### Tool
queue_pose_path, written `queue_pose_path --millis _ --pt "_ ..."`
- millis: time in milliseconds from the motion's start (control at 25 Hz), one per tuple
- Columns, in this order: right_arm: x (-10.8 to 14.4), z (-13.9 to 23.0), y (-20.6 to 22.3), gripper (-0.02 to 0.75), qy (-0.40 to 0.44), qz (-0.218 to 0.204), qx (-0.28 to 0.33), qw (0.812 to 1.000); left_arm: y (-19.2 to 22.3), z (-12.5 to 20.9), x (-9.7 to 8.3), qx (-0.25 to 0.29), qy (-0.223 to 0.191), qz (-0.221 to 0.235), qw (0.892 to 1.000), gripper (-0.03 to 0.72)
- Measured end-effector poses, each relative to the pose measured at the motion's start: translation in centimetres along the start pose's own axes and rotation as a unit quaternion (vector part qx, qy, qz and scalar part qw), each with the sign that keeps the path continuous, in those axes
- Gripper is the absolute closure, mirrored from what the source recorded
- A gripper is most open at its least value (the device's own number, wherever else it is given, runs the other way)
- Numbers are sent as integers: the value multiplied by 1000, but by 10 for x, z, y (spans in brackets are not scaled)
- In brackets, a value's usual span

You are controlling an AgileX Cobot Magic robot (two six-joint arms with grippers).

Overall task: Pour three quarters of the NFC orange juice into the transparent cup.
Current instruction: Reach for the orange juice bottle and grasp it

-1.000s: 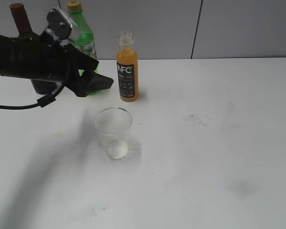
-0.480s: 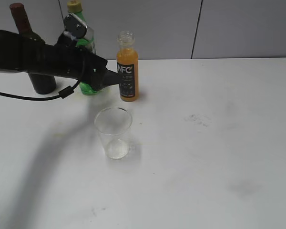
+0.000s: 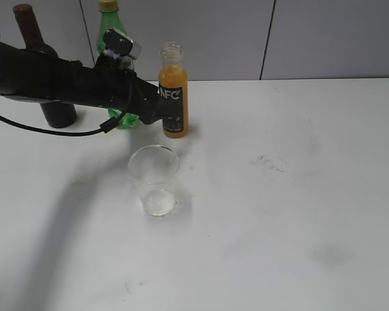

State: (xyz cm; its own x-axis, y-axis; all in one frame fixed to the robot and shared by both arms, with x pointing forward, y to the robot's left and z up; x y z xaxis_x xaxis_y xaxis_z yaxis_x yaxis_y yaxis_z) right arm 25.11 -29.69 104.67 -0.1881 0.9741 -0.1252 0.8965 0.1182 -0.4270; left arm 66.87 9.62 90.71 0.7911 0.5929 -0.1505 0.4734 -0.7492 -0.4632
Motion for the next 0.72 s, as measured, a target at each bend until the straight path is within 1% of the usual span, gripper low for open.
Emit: queue_pose_path --millis 160,320,520,720 --pt "0 0 0 146 0 0 0 1000 15 2 -4 7 8 -1 1000 -4" --pt "0 0 0 147 1 0 0 1000 20 3 -8 14 12 -7 1000 -4" --pt "0 0 0 147 1 0 0 1000 21 4 -7 20 13 -18 1000 -3" --pt "0 0 0 147 1 0 0 1000 31 7 -3 19 14 -15 1000 -3"
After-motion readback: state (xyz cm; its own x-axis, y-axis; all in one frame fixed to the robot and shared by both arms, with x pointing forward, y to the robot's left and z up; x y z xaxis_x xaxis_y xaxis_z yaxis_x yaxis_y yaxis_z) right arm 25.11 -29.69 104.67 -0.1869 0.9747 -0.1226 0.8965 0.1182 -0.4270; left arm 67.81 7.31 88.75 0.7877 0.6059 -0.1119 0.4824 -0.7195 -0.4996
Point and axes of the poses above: a point on each arm's last joint axis where the gripper is mounted, y pointing out along that axis toward the gripper, x along the wrist's bending axis when the last joint is at zero, z = x × y, the point moved 2 cm from there along y, pointing out along that axis toward the gripper, and after that the axes turned 9 degrees about -y, right-handed, at the moved point
